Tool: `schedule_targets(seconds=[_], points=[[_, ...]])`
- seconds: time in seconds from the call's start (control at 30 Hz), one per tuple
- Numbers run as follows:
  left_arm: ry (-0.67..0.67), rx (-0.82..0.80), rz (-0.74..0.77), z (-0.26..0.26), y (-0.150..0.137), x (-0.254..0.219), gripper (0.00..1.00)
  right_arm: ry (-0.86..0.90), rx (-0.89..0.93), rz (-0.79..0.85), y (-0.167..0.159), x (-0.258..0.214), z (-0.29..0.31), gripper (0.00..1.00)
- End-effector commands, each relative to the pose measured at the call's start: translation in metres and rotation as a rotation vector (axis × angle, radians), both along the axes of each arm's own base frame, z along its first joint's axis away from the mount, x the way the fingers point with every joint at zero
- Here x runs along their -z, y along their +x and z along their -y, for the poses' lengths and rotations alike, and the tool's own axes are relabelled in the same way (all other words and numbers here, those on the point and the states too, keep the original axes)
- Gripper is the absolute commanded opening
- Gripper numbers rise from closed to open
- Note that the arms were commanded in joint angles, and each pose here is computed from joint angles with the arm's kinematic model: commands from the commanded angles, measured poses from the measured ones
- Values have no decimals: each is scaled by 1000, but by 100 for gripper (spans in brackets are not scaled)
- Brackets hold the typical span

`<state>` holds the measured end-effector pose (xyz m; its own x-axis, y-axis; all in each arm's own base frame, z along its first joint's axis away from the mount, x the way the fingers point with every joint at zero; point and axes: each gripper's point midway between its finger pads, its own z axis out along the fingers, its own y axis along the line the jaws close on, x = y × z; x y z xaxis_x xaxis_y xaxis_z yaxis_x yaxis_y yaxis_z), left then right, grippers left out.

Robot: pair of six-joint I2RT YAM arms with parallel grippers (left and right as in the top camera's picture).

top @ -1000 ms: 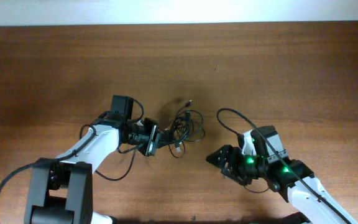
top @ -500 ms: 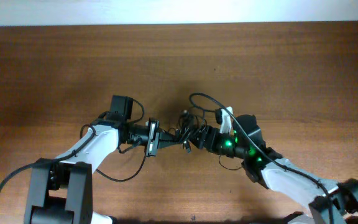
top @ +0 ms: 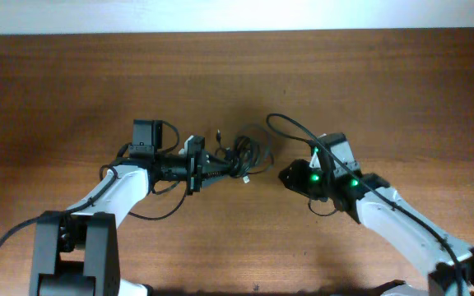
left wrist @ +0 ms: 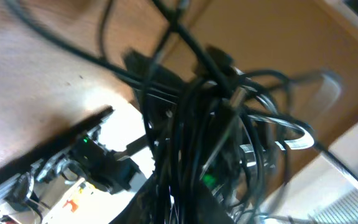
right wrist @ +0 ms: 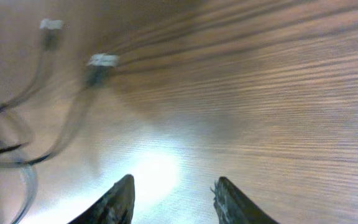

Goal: Untangle cables

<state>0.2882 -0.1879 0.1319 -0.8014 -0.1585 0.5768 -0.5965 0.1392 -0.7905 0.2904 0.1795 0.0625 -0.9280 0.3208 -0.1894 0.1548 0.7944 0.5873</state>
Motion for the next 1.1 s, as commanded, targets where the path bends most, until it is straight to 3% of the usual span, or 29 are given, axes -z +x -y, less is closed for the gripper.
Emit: schedule_targets(seconds=[0.0, 0.1, 0.2, 0.3, 0.33, 0.37, 0.4, 0.43, 0.53, 0.7, 0.77, 0.8, 0.83, 0.87, 0.93, 1.07], points=[[84, -48, 43, -5, 9, 9, 17, 123, -141, 28, -11, -47, -23, 45], [108, -61, 45, -7, 12, 12, 1, 261, -233, 41, -25, -75, -41, 47], [126, -72, 46, -8, 14, 15, 0, 252, -226, 60, -24, -78, -39, 47], [284, -144, 92, -21, 28, 39, 0, 185, -180, 48, -21, -68, -29, 57], [382, -174, 131, -31, 35, 52, 11, 156, -162, 36, -21, -63, -25, 60], [457, -190, 131, -38, 36, 63, 33, 124, -143, 18, -22, -57, -19, 61], [570, -202, 46, -52, 24, 83, 49, 83, -122, -9, -26, -49, -12, 62], [639, -193, -11, -60, 13, 94, 52, 53, -108, -28, -28, -44, -7, 62], [771, -141, -30, -77, -9, 104, 52, -22, -72, -60, -32, -34, 6, 64], [967, -216, 43, -111, -30, 64, 50, -100, -30, -54, -29, -27, 20, 68], [1002, -296, -48, -121, -51, 51, 49, -119, -19, -48, -27, -26, 23, 68], [994, -329, -123, -121, -60, 50, 57, -119, -19, -47, -27, -26, 23, 68], [989, -367, -223, -121, -71, 52, 72, -118, -19, -48, -27, -26, 23, 68], [988, -380, -275, -119, -77, 54, 72, -119, -20, -51, -28, -26, 23, 68], [987, -393, -358, -110, -87, 65, 59, -123, -20, -58, -29, -25, 24, 68], [994, -478, -373, -94, -77, 83, 57, -132, -21, -83, -35, -22, 26, 68]])
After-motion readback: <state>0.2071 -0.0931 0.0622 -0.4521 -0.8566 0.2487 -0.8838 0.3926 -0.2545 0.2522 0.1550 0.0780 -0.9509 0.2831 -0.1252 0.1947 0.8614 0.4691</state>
